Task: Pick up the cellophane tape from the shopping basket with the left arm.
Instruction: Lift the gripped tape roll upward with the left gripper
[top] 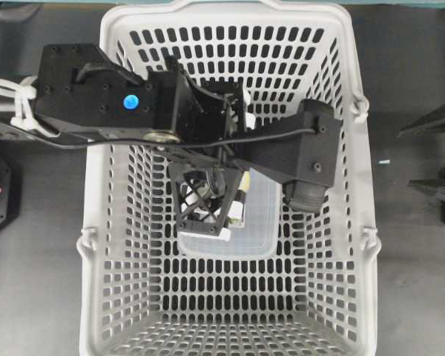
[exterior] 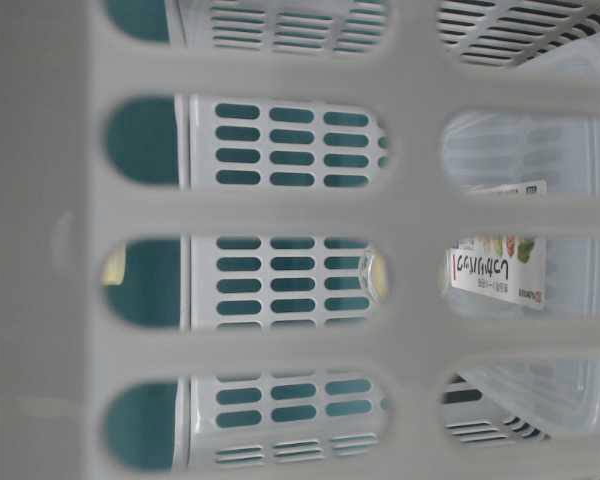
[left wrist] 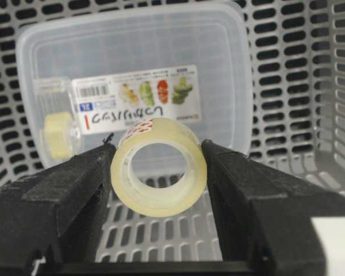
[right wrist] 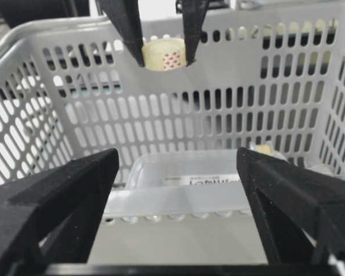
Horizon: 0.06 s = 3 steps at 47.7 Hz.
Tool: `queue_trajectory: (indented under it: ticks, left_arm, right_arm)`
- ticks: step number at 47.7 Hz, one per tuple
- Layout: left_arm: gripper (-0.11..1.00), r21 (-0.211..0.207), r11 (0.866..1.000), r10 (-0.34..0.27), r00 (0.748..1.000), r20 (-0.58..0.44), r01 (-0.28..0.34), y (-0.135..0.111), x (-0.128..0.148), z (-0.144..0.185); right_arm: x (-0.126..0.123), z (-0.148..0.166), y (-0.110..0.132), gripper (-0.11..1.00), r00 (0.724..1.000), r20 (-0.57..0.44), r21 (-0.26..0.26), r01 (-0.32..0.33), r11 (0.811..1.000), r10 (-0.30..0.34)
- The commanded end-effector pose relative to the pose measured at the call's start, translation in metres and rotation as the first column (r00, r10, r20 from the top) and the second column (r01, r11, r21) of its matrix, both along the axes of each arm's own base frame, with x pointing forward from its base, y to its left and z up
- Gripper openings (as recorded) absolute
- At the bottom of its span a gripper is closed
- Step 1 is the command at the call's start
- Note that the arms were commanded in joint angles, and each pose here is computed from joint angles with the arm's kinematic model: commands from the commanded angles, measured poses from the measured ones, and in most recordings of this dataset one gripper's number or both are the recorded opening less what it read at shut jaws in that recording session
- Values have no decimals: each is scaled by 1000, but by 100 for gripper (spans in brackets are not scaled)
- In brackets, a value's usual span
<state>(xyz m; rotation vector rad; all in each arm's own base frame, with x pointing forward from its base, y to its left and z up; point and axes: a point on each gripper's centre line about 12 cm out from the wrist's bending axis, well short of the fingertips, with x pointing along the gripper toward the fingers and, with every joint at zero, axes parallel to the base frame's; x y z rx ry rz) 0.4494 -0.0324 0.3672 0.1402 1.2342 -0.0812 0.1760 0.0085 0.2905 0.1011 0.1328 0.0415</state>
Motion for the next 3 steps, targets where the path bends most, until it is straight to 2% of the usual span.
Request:
queue_trajectory:
  ticks: [1,3]
  left_arm:
    - [50,2,1000,-2,999,35,2,0,-3,14]
    - [50,1,1000,-2,999,35,2,0,-3,14]
  right_arm:
    - [1,5,1,80,1000,18,8,-2,1000,2]
    - [1,5,1,80,1000,18,12,-5,1000,5]
